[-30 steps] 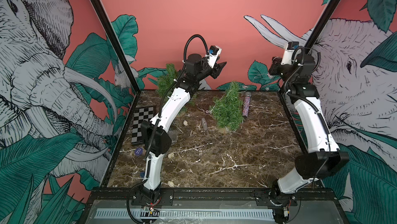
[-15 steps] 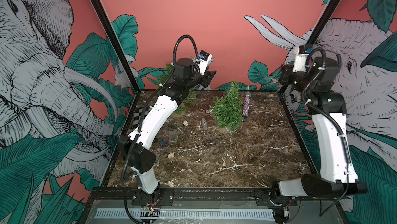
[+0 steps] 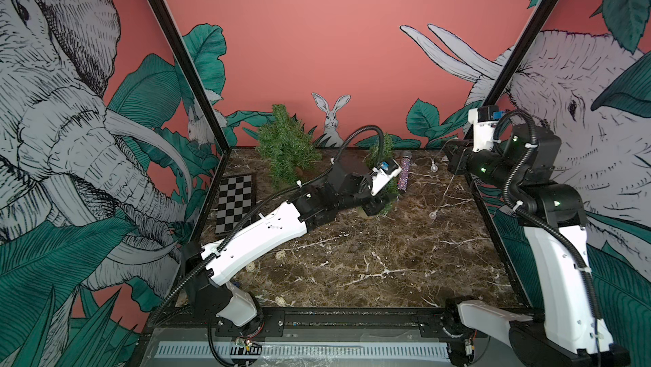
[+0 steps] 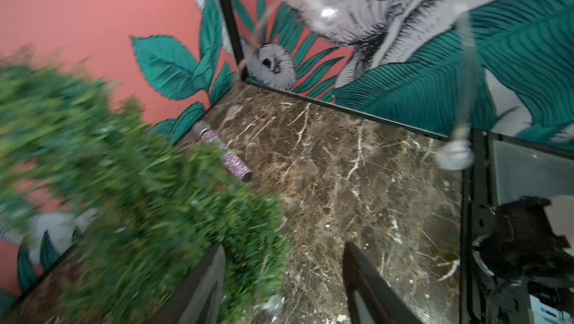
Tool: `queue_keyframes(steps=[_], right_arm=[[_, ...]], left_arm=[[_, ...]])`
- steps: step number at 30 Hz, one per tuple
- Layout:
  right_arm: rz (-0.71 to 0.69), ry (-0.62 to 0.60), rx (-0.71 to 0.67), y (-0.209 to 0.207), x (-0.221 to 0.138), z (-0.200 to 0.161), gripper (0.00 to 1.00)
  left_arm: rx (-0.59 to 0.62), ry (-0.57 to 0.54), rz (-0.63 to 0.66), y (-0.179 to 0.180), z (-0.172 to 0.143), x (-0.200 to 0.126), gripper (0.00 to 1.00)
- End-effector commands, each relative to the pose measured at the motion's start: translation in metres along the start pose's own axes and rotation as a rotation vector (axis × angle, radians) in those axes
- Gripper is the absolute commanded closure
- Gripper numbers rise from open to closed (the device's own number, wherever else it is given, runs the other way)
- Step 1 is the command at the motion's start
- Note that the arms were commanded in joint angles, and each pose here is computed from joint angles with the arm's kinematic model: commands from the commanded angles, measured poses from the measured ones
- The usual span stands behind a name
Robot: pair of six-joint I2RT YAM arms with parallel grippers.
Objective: Wrap string light around the christmas tree
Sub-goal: Wrap the light string around the Christmas tree.
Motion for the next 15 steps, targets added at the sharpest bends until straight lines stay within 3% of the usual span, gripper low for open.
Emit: queue_keyframes(steps=[1,6,10,15], right_arm=[[0.083,-0.06,0.027,0.012,-0.012,0.008,1.0],[0.137,-0.073,0.041,0.019,-0.015,0.009,1.0],[0.162,-0.087,0.058,0.021,-0.015,0.006,1.0],[0.196,-0.107,0.092,0.023,-0.011,0.003,1.0]], left_arm=[[0.03,-0.123,-0.068,-0.025,0.023,0.012,0.31],[-0.048,-0.201,-0.222,-0.041,0.04,0.031,0.26],[-0.064,-0.211,-0.219,-0.041,0.04,0.047,0.26],[-0.071,-0.309,-0.249,-0.043,0.05,0.06,0.29]])
Point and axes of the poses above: each gripper's point midway between its finger pads, its own x axis out along the fingers, its own y axis along the line the jaws close on, z = x × y, the point moved 9 cm from there along -x, back along the fingers, and after that the axes turned 13 degrees about -x, right-handed, at the moved point
